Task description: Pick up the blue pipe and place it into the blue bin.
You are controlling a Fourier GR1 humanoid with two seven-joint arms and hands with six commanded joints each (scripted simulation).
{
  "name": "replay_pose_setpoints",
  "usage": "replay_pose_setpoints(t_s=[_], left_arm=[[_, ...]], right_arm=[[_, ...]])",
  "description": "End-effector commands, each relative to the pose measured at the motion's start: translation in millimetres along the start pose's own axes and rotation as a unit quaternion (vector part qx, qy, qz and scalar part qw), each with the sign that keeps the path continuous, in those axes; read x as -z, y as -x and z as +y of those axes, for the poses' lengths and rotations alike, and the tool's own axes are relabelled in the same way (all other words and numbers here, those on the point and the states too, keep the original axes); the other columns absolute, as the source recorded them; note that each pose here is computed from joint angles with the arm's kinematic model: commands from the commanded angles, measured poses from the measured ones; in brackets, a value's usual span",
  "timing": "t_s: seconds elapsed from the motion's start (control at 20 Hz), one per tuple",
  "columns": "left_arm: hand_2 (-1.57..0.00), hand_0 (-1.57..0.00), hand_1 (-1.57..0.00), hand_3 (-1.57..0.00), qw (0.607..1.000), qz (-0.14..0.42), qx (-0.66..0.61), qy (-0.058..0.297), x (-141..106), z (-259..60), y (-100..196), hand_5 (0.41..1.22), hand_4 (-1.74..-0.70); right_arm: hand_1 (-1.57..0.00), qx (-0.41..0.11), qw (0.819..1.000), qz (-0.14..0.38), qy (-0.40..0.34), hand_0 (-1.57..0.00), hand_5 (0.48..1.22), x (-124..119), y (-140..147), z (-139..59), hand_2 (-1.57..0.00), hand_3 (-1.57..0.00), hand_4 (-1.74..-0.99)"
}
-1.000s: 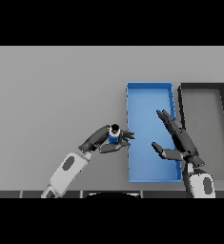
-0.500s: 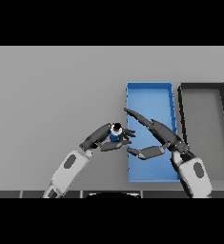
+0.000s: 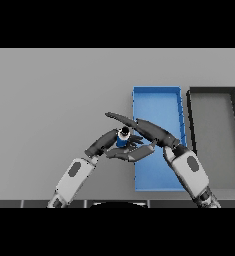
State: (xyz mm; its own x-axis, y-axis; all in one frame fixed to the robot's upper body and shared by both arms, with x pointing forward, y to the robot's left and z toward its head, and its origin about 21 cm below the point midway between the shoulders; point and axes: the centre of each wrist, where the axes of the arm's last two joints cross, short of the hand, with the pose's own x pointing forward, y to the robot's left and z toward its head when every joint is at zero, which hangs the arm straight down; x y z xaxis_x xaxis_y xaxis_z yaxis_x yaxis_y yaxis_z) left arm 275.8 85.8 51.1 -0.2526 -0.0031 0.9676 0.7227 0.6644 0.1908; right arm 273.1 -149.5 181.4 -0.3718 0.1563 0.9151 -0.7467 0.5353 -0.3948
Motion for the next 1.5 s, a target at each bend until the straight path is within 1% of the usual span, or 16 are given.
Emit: replay_pose_setpoints(t_s=[0.0,0.1,0.15,0.25,0.35,0.5,0.55,0.65,0.8,0.95,1.15,1.2,1.25,1.3,1.4,1.45], left_arm=[[-1.57,-1.57,-1.57,-1.57,1.000,-0.001,0.003,-0.003,-1,1,-1,1.221,-1.47],[-1.57,-1.57,-1.57,-1.57,1.000,0.008,0.009,-0.001,-3,2,0,1.221,-1.47],[-1.57,-1.57,-1.57,-1.57,1.000,0.010,0.009,-0.001,-4,2,0,1.221,-1.46],[-1.57,-1.57,-1.57,-1.57,1.000,0.026,0.003,0.004,-2,-1,0,1.221,-1.56],[-1.57,-1.57,-1.57,-1.57,0.999,0.037,0.017,0.005,-4,-2,0,1.221,-1.62],[-1.57,-1.57,-1.57,-1.52,1.000,0.031,-0.006,-0.003,-5,0,2,1.221,-1.68],[-1.57,-1.57,-1.57,-1.53,1.000,0.020,-0.019,-0.002,-6,1,3,1.221,-1.69],[-1.57,-1.57,-1.57,-1.49,1.000,0.002,-0.021,0.002,-2,0,1,1.221,-1.71],[-1.57,-1.57,-1.57,-1.44,1.000,0.005,-0.018,0.004,2,4,-1,1.221,-1.72],[-1.57,-1.57,-1.57,-1.43,1.000,0.004,-0.016,-0.001,1,-1,1,1.221,-1.73],[-1.57,-1.57,-1.57,-1.45,1.000,-0.005,0.015,-0.016,-5,0,-1,1.221,-1.72],[-1.29,-1.46,-1.34,-1.17,0.999,-0.006,0.028,-0.021,-5,3,-2,1.221,-1.60],[-1.03,-1.17,-1.07,-0.93,0.999,-0.003,0.033,-0.007,-9,6,-3,1.221,-1.47],[-0.83,-0.94,-0.86,-0.75,0.999,0.003,0.035,0.010,-8,9,-3,1.221,-1.37],[-0.53,-0.60,-0.55,-0.48,0.998,0.007,0.047,0.032,-10,9,-1,1.221,-1.21],[-0.42,-0.48,-0.44,-0.38,0.998,0.017,0.054,0.036,-11,9,1,1.132,-1.14]], right_arm=[[-0.04,0.000,1.000,-0.004,-0.007,-0.03,0.516,6,0,-0.7,-0.09,0.00,-1.184],[-0.11,-0.004,1.000,0.006,-0.019,-0.07,0.497,16,1,-0.7,-0.17,-0.04,-1.204],[-0.22,-0.008,1.000,0.004,-0.029,-0.17,0.487,19,-1,0.0,-0.26,-0.13,-1.233],[-0.53,-0.009,0.999,-0.002,-0.038,-0.51,0.489,29,-3,0.8,-0.54,-0.40,-1.331],[-0.88,-0.005,0.999,-0.007,-0.044,-0.88,0.518,34,0,5.2,-0.91,-0.76,-1.467],[-1.22,0.021,0.999,-0.015,-0.048,-1.22,0.650,36,1,4.6,-1.23,-1.02,-1.581],[-1.29,0.033,0.998,-0.024,-0.052,-1.29,0.765,34,3,8.3,-1.30,-1.10,-1.606],[-1.39,0.033,0.997,-0.037,-0.053,-1.39,0.929,38,0,12.6,-1.40,-1.25,-1.648],[-1.48,0.021,0.997,-0.048,-0.048,-1.48,1.071,36,1,15.3,-1.48,-1.40,-1.692],[-1.52,0.029,0.997,-0.046,-0.047,-1.52,1.144,36,3,15.2,-1.53,-1.48,-1.716],[-1.55,0.034,0.997,-0.060,-0.024,-1.55,1.190,38,5,22.0,-1.55,-1.54,-1.731],[-1.56,0.026,0.998,-0.058,-0.019,-1.56,1.196,38,1,18.5,-1.56,-1.54,-1.733],[-1.56,0.025,0.998,-0.063,-0.020,-1.56,1.201,39,2,21.4,-1.56,-1.55,-1.734],[-1.56,0.028,0.998,-0.061,-0.019,-1.56,1.205,37,3,21.9,-1.56,-1.55,-1.736],[-1.56,0.033,0.998,-0.044,-0.017,-1.56,1.211,35,-1,24.9,-1.56,-1.56,-1.738],[-1.57,0.033,0.999,-0.038,-0.017,-1.57,1.213,33,0,26.4,-1.57,-1.56,-1.738]])
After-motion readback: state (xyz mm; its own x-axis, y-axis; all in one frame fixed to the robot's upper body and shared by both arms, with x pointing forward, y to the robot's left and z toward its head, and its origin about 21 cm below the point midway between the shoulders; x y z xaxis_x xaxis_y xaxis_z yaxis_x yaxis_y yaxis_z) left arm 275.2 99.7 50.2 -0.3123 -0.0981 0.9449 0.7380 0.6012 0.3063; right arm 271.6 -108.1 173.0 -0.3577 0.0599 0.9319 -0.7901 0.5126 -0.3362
